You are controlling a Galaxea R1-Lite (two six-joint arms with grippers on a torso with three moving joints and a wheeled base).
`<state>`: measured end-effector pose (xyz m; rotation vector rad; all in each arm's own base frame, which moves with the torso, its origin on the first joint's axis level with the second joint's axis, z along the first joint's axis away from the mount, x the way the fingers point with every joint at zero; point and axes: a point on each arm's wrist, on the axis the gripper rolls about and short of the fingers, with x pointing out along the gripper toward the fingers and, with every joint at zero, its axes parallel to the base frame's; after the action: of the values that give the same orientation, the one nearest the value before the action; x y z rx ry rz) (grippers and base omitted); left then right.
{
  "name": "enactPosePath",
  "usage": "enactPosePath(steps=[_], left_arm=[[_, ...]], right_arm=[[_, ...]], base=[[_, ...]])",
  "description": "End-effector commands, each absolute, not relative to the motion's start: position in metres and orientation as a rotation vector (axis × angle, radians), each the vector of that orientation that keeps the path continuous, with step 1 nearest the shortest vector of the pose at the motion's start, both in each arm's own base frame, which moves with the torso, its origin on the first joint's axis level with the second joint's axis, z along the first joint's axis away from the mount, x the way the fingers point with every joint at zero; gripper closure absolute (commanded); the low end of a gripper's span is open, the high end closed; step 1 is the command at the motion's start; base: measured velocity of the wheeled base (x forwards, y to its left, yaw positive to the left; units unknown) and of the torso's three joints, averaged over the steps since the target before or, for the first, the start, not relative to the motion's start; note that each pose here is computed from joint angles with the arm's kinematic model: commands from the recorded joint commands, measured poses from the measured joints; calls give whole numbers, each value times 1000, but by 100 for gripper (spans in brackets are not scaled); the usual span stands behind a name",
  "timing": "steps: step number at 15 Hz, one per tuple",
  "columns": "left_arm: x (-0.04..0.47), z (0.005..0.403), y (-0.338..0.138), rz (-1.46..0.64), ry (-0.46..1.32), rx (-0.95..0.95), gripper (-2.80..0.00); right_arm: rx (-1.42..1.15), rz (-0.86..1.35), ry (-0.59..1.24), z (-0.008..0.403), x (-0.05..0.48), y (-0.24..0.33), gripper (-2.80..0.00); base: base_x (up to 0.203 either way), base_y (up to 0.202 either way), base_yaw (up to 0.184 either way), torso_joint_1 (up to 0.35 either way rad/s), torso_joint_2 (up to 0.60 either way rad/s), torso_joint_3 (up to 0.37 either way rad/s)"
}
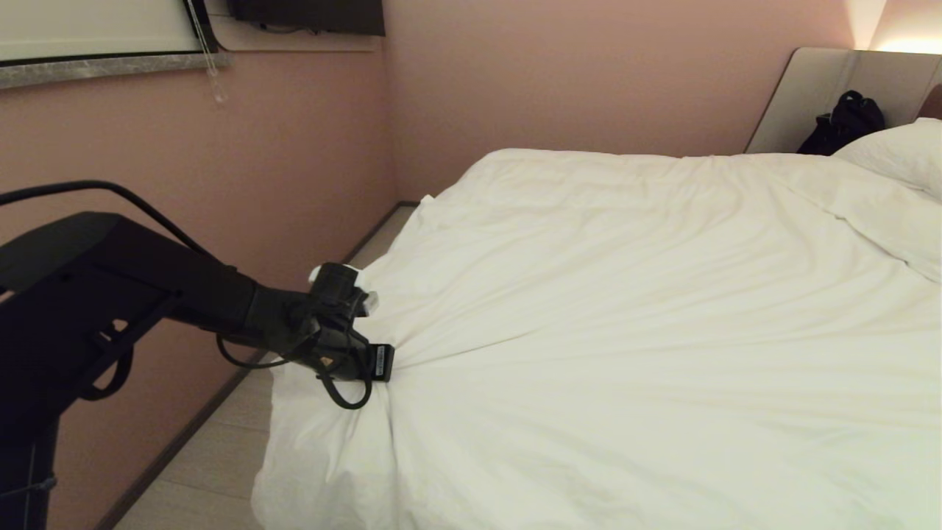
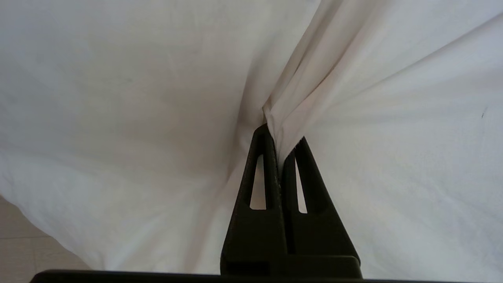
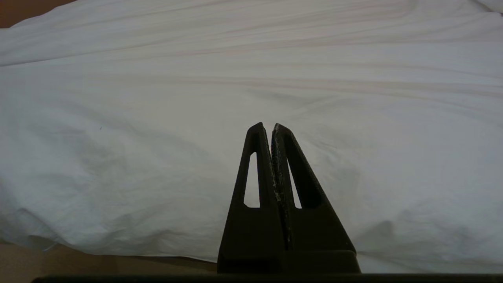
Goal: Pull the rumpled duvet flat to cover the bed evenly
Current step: Flatten the corners of the folded blanket
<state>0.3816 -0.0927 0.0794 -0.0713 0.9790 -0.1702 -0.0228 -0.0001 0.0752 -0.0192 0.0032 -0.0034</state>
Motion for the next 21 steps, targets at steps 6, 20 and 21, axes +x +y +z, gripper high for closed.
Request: enactPosePath(steps=[6, 20, 21], left_arm=[[382, 82, -89, -162, 972, -75, 0], [363, 94, -97, -211, 962, -66, 0], [359, 101, -98, -225, 946, -72, 0]], right_arm=[[-20, -3, 5, 75, -23, 0, 0], [-20, -3, 5, 75, -23, 0, 0], [-20, -3, 5, 75, -23, 0, 0]], base=[[0, 0, 0, 0, 0, 0], [0, 0, 0, 0, 0, 0], [0, 0, 0, 0, 0, 0]])
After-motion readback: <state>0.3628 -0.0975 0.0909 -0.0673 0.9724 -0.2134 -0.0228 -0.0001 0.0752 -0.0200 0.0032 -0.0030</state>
